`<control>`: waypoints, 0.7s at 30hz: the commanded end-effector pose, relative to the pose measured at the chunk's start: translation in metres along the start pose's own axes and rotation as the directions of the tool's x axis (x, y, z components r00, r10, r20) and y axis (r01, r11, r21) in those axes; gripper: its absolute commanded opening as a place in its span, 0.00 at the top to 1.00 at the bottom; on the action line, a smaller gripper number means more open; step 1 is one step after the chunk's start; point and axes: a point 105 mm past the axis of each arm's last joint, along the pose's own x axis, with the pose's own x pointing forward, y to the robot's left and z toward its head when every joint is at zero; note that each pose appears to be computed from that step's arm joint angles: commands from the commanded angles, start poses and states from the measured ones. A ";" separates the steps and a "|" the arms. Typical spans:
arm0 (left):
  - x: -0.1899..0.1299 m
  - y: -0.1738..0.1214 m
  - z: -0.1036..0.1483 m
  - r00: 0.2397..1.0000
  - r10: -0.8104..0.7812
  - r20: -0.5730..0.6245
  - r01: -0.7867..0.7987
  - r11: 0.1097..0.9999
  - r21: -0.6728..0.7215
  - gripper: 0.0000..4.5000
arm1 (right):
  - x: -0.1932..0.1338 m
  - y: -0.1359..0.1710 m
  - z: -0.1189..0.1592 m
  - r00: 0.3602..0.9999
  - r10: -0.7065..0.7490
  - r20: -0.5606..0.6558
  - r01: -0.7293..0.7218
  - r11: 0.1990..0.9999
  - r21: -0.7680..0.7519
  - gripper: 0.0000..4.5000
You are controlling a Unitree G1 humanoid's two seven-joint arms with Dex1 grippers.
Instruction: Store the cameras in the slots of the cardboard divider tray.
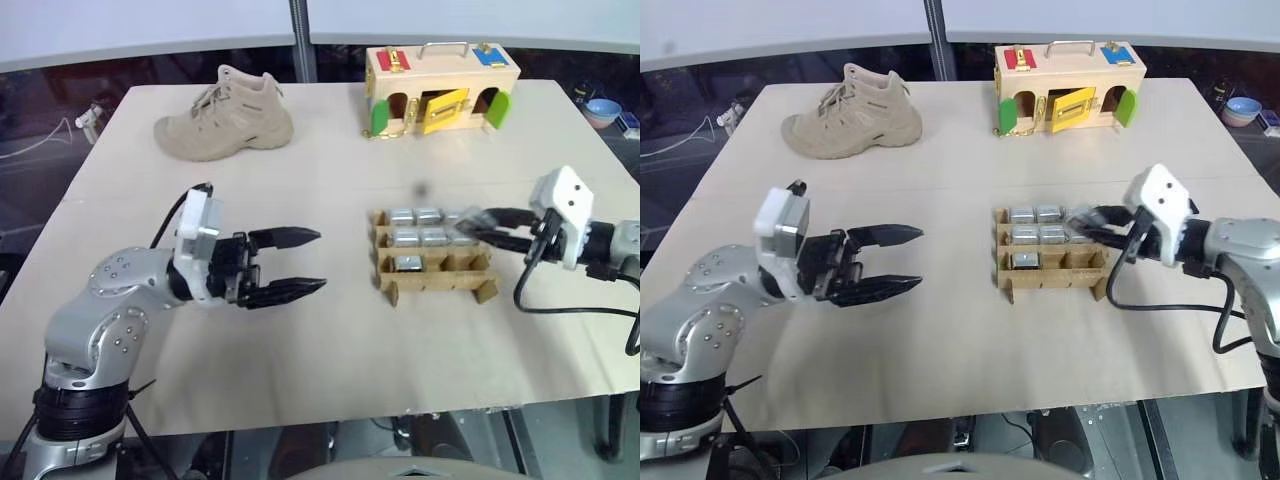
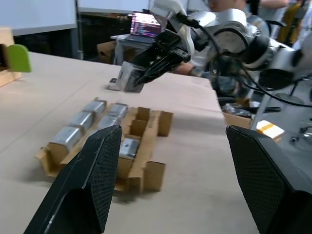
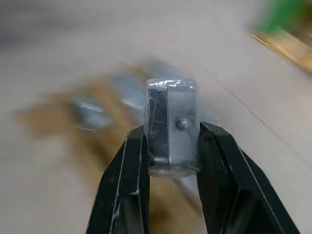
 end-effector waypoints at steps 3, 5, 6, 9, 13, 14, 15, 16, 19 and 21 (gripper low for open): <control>-0.001 -0.005 0.009 1.000 0.000 0.016 0.000 1.000 0.024 0.21 | 0.011 0.000 -0.007 0.998 0.067 -0.003 -0.067 0.993 -0.096 0.83; -0.001 -0.006 0.009 1.000 0.008 0.012 -0.008 1.000 0.021 0.21 | 0.015 -0.005 -0.011 0.999 0.054 0.001 -0.054 0.994 -0.097 0.83; -0.001 -0.006 0.009 1.000 0.012 0.012 -0.012 1.000 0.019 0.21 | 0.017 -0.007 -0.014 0.999 0.050 -0.004 -0.050 0.994 -0.093 0.83; 0.001 -0.007 0.013 1.000 0.024 0.015 -0.025 0.999 0.022 0.21 | 0.019 -0.009 -0.022 0.998 0.054 -0.023 -0.056 0.993 -0.100 0.83; 0.002 -0.008 0.016 0.999 0.034 0.013 -0.034 0.999 0.024 0.21 | 0.018 -0.004 -0.033 0.992 0.100 -0.072 -0.109 0.986 -0.124 0.83; 0.002 -0.008 0.016 0.999 0.035 0.013 -0.035 0.999 0.023 0.21 | 0.017 -0.002 -0.035 0.990 0.113 -0.082 -0.123 0.984 -0.127 0.83; 0.002 -0.008 0.017 0.999 0.037 0.011 -0.037 0.999 0.023 0.21 | 0.016 0.001 -0.037 0.987 0.128 -0.093 -0.139 0.982 -0.131 0.83; 0.002 -0.007 0.017 0.999 0.039 0.010 -0.039 0.999 0.022 0.21 | 0.016 0.002 -0.038 0.986 0.135 -0.100 -0.148 0.980 -0.135 0.83; 0.004 -0.007 0.017 0.999 0.041 0.011 -0.041 0.999 0.024 0.21 | 0.015 0.002 -0.043 0.982 0.139 -0.126 -0.157 0.977 -0.146 0.83; 0.005 -0.006 0.018 0.999 0.042 0.013 -0.042 0.999 0.025 0.21 | 0.015 0.001 -0.049 0.977 0.141 -0.157 -0.167 0.972 -0.166 0.83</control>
